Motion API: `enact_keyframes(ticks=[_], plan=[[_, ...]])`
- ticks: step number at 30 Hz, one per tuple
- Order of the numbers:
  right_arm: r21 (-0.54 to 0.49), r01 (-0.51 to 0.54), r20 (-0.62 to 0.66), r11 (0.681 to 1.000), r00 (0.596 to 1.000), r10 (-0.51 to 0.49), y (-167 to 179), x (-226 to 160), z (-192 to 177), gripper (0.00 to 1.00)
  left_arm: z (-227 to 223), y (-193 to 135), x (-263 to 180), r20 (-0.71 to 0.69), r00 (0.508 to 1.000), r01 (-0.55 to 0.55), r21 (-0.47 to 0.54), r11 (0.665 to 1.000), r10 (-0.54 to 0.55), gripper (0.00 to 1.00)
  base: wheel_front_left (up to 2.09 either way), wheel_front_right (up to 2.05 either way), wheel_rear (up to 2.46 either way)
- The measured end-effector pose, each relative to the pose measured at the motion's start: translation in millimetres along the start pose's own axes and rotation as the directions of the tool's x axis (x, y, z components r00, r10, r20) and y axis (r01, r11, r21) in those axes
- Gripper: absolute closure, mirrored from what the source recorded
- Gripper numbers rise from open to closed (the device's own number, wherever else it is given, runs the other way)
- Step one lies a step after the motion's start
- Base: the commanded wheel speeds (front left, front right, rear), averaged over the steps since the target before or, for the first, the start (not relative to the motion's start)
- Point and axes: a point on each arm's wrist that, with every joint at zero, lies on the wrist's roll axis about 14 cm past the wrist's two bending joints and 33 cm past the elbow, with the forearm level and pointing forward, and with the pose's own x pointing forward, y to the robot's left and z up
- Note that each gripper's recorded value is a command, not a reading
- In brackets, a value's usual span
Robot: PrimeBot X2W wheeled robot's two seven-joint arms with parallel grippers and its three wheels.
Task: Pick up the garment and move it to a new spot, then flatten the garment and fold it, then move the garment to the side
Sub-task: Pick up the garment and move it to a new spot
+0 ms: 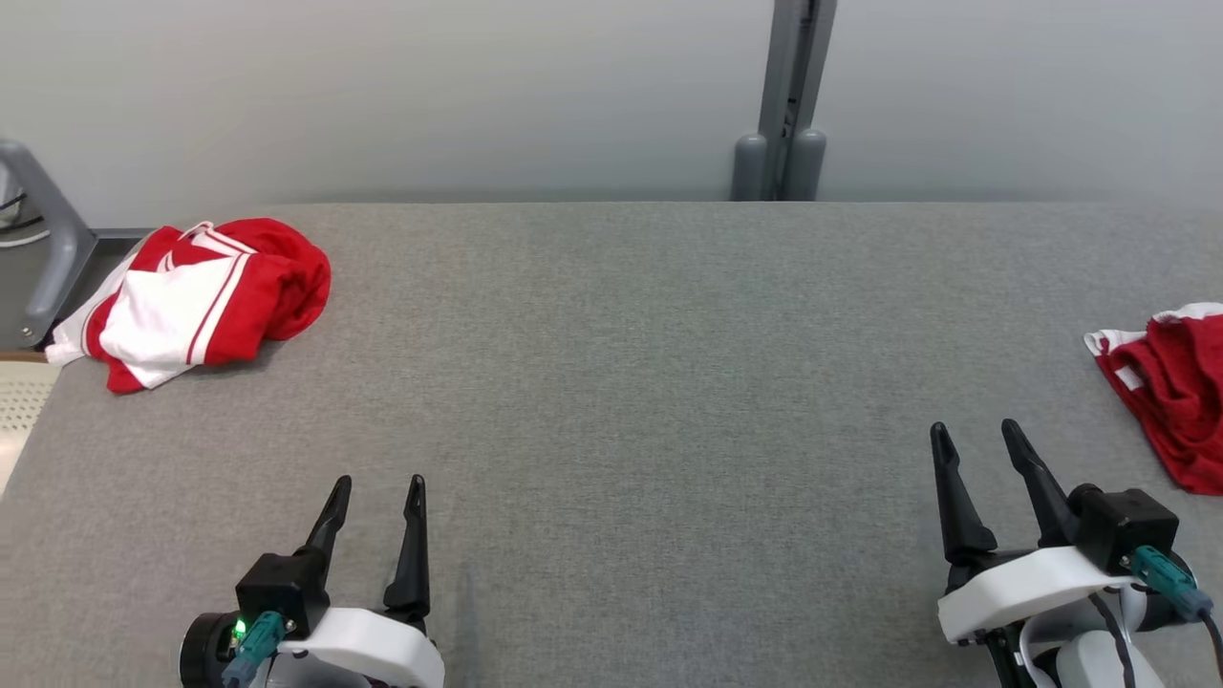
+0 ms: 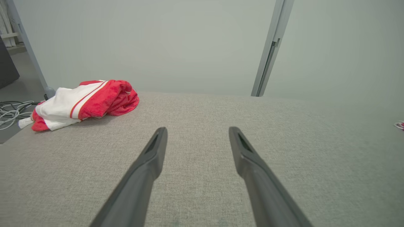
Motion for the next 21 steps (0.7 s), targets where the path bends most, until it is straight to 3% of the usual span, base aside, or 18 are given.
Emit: enact_keyframes(ticks=[12, 21], plan=[[0.010, -0.177, -0.014, 0.984, 0.984, 0.177, 62.7, 33.6, -8.3, 0.00, 18.3, 60.6, -30.8, 0.059, 0.980, -0.192, -0.007, 0.981, 0.192, 0.00, 0.00, 0.00, 0.00], [0.033, -0.369, -0.048, 0.929, 0.928, 0.370, 138.3, 55.2, -25.9, 0.00, 25.1, 118.1, -82.5, 0.084, 0.914, -0.397, -0.027, 0.917, 0.398, 0.00, 0.00, 0.00, 0.00]])
